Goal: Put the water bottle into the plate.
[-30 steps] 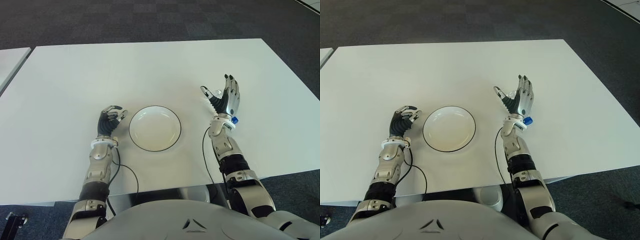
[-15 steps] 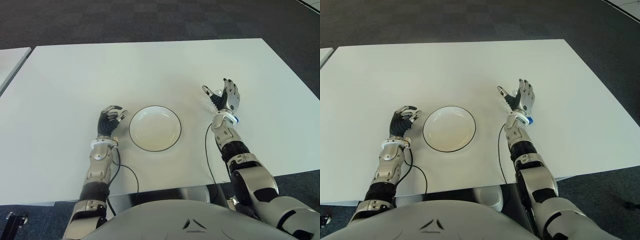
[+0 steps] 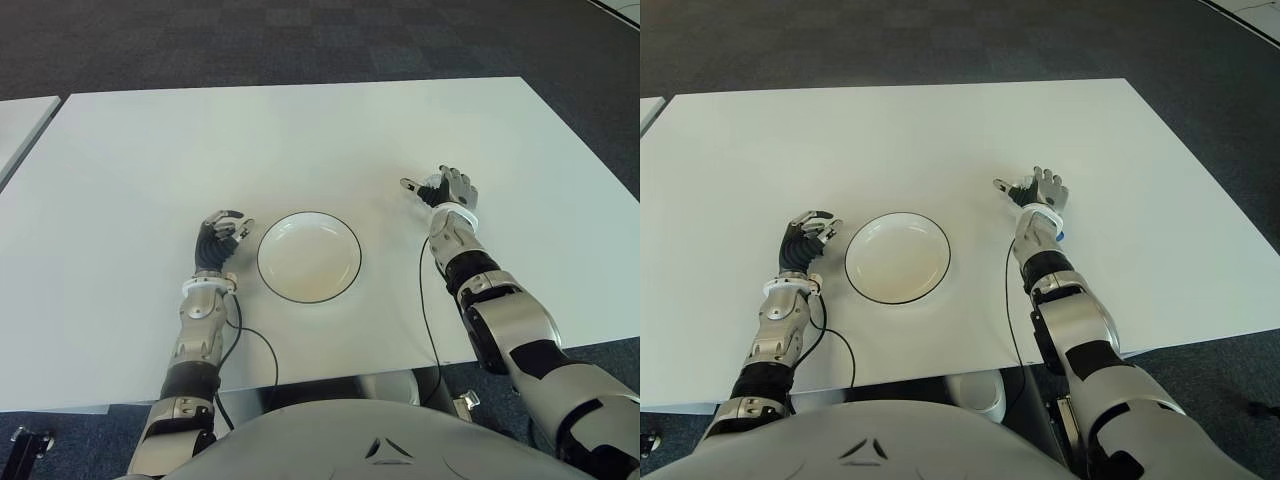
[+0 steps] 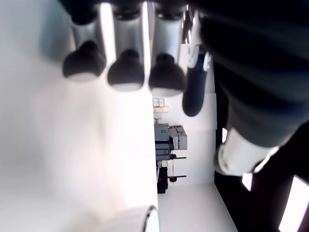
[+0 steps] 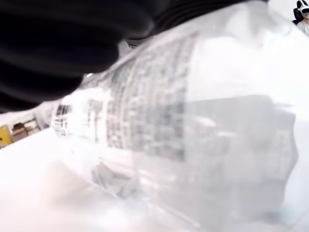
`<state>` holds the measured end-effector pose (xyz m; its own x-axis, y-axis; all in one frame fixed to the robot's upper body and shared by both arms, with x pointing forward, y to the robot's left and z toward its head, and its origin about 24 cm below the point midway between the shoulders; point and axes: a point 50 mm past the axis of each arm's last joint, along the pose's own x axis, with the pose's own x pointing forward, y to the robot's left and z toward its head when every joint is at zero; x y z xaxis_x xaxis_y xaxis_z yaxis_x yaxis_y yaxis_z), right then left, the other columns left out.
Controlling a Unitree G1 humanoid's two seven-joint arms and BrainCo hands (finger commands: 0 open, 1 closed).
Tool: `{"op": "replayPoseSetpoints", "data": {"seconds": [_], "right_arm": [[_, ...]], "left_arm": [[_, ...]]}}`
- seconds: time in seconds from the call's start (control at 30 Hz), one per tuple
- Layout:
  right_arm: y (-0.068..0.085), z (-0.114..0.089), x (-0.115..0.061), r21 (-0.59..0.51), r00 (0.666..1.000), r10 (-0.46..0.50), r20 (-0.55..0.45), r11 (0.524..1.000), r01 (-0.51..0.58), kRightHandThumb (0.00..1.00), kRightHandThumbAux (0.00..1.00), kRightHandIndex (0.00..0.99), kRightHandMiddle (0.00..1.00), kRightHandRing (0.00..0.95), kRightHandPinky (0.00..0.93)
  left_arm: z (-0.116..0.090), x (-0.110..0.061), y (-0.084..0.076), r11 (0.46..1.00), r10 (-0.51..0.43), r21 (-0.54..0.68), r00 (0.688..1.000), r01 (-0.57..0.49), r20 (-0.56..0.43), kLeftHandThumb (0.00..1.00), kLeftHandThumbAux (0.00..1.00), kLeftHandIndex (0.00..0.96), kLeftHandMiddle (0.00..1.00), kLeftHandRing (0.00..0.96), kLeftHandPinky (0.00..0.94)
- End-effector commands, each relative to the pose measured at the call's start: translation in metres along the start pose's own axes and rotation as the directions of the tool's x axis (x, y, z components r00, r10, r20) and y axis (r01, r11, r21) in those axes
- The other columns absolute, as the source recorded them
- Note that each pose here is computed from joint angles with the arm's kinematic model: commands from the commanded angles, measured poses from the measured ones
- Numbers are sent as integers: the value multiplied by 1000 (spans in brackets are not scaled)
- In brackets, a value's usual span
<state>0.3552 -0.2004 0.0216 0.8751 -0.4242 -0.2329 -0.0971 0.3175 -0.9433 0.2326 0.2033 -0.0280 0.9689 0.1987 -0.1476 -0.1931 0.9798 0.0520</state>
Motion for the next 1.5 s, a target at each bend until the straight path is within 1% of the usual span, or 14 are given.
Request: {"op": "replayPoseSetpoints", "data": {"seconds": [0.03, 0.3, 0.43, 0.6, 0.8, 0.93, 0.97, 1.0, 1.1, 1.13, 1.3, 1.33, 1.43, 1.5], "right_arm": [[24, -9, -7, -5, 988, 133, -79, 991, -134, 382, 260, 0, 0, 0, 0], [26, -11, -7, -53, 974, 193, -115, 978, -200, 294, 326, 0, 0, 0, 0], [27, -12, -7, -79, 964, 231, -129, 967, -242, 266, 342, 0, 0, 0, 0], [28, -13, -8, -106, 946, 283, -155, 948, -301, 202, 384, 0, 0, 0, 0], [28, -13, -8, -117, 933, 314, -177, 934, -337, 166, 427, 21, 0, 0, 3], [28, -13, -8, -116, 933, 316, -172, 934, -338, 163, 450, 69, 0, 0, 83], [27, -13, -8, -114, 934, 314, -169, 935, -335, 175, 464, 166, 66, 81, 194], [27, -13, -8, -112, 936, 312, -164, 937, -332, 184, 472, 229, 109, 135, 266], [27, -13, -7, -108, 939, 308, -152, 939, -326, 204, 498, 330, 225, 253, 392], [27, -13, -7, -106, 940, 307, -148, 940, -324, 206, 502, 341, 240, 267, 406], [27, -12, -7, -85, 944, 297, -140, 947, -311, 231, 558, 423, 391, 421, 519], [27, -12, -7, -77, 947, 290, -138, 950, -302, 233, 564, 433, 406, 434, 528], [26, -13, -7, -57, 955, 264, -133, 960, -274, 255, 612, 487, 524, 536, 596], [25, -14, -7, -38, 960, 247, -133, 966, -254, 273, 644, 529, 623, 631, 669]], "left_arm": [[-20, -9, 2, 1000, 22, -18, 994, -24, -105, 700, 722, 438, 864, 851, 839], [-19, -10, 2, 998, 32, -47, 997, -36, -72, 702, 723, 438, 885, 872, 865], [-20, -10, 2, 998, 34, -42, 997, -37, -72, 702, 723, 438, 892, 880, 870], [-20, -9, 3, 998, 35, -49, 997, -39, -72, 702, 723, 438, 896, 884, 865], [-20, -9, 4, 997, 42, -59, 996, -47, -77, 701, 723, 438, 898, 886, 867], [-20, -9, 4, 997, 47, -64, 995, -52, -86, 701, 723, 438, 895, 884, 862], [-21, -9, 5, 996, 48, -65, 995, -54, -89, 701, 723, 438, 894, 883, 861], [-21, -8, 5, 996, 49, -68, 995, -55, -90, 701, 723, 438, 893, 882, 860], [-21, -8, 5, 996, 48, -72, 995, -55, -90, 701, 722, 438, 891, 881, 862], [-21, -8, 5, 996, 48, -73, 995, -55, -88, 701, 722, 438, 891, 881, 862], [-20, -8, 6, 996, 46, -73, 995, -52, -83, 701, 723, 438, 897, 888, 874], [-20, -8, 6, 996, 45, -72, 995, -51, -83, 701, 723, 438, 897, 889, 874], [-20, -8, 7, 996, 45, -67, 995, -51, -84, 701, 723, 438, 898, 890, 871], [-20, -8, 7, 997, 46, -64, 995, -52, -83, 701, 723, 438, 898, 890, 869]]}}
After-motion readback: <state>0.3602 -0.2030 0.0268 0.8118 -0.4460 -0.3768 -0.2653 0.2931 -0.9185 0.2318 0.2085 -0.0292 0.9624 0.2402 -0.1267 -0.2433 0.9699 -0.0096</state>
